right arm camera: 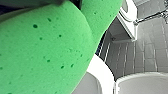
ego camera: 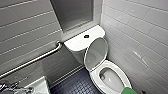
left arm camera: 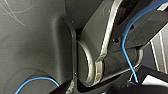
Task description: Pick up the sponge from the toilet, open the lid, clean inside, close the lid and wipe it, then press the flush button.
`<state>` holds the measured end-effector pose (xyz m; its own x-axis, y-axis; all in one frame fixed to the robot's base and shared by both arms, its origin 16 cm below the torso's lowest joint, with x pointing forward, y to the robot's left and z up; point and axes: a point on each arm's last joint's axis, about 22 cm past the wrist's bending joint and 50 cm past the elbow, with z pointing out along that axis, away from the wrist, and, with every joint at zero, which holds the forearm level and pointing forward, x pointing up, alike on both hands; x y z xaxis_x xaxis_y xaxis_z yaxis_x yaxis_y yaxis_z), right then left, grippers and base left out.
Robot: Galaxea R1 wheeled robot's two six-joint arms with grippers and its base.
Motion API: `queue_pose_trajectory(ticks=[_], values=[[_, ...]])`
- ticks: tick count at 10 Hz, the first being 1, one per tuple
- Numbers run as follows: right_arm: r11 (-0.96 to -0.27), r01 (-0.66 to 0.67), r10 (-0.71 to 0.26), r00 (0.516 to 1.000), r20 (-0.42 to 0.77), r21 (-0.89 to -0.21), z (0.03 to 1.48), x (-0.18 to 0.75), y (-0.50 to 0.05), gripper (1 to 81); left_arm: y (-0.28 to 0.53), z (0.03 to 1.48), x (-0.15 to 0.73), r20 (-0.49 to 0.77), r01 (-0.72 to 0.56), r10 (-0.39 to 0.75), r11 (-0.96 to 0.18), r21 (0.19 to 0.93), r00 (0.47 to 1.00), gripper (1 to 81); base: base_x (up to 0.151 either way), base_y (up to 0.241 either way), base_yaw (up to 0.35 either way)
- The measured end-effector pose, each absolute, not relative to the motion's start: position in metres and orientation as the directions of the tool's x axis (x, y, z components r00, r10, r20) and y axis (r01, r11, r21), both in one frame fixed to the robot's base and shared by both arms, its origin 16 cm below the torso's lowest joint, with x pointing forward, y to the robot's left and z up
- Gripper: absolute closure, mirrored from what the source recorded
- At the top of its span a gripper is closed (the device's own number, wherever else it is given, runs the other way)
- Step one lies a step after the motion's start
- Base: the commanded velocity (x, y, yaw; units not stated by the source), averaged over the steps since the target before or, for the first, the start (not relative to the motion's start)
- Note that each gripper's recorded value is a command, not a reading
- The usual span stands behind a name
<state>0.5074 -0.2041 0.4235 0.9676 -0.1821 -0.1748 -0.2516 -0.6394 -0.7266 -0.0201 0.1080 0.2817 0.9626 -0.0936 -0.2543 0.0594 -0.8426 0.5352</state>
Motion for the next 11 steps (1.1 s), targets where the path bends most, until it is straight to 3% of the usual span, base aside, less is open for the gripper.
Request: queue_pose_trajectory(ticks=[3, 5, 11], values=[[-0.597, -0.134, -0.082, 0.991, -0.106, -0.791, 0.423, 0.578, -0.104, 81.1, 0.108, 0.282, -0.020, -0.254, 0.060, -0.092, -0.843, 0.535, 0.963, 1.0, 0.000, 0.000, 0.000], [-0.625, -0.111, -0.034, 0.993, -0.115, -0.773, 0.405, 0.592, -0.066, 81.1, 0.108, 0.281, -0.019, -0.254, 0.059, -0.093, -0.843, 0.535, 0.963, 1.0, 0.000, 0.000, 0.000], [-0.734, -0.137, -0.152, 0.988, -0.035, -0.665, 0.360, 0.719, -0.048, 81.1, 0.116, 0.281, -0.021, -0.259, 0.059, -0.094, -0.848, 0.527, 0.961, 1.0, 0.000, 0.000, 0.000]])
